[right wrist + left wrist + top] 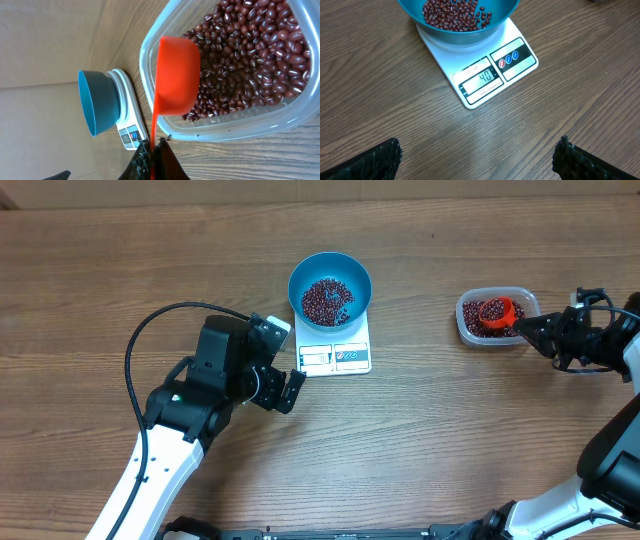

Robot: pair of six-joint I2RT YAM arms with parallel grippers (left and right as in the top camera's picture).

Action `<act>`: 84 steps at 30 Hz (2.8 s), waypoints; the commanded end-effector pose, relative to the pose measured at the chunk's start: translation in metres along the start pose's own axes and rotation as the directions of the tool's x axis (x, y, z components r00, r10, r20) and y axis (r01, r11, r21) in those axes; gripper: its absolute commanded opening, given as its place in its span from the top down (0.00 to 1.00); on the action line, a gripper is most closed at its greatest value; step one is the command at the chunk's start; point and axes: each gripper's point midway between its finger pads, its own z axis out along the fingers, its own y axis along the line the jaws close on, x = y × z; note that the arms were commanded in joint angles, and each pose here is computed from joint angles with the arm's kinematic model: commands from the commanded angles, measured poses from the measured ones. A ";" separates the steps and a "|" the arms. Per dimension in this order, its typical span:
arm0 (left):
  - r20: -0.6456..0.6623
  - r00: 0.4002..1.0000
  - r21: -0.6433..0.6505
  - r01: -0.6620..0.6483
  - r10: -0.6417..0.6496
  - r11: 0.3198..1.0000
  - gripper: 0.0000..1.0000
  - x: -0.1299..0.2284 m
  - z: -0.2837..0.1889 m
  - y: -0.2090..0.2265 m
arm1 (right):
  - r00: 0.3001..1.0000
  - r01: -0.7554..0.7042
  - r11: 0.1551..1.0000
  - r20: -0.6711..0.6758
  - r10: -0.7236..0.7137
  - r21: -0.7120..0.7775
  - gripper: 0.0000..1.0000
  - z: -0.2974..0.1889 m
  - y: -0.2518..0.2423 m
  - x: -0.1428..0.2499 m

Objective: Scoop item into bowl and weigh 150g on scale
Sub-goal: 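Scoop beans from the tub with the right gripper, then lift the filled scoop and move it over the blue bowl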

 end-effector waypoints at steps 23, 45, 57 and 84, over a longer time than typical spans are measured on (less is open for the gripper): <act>-0.002 1.000 -0.006 -0.019 0.019 1.000 0.00 0.002 0.001 0.002 | 0.999 0.042 0.998 0.002 -0.042 -0.045 0.96 -0.009 0.018 -0.006; -0.002 1.000 -0.006 -0.019 0.019 1.000 0.00 0.002 0.001 0.002 | 0.993 0.114 0.989 0.048 -0.110 -0.097 0.96 -0.035 0.044 -0.001; -0.002 1.000 -0.006 -0.019 0.019 1.000 0.00 0.002 0.001 0.002 | 0.987 0.161 0.973 0.049 -0.155 -0.165 0.96 -0.040 0.078 0.011; -0.002 1.000 -0.006 -0.019 0.019 1.000 0.01 0.002 0.001 0.002 | 0.905 0.299 0.887 -0.188 -0.380 -0.351 0.96 0.081 0.205 0.089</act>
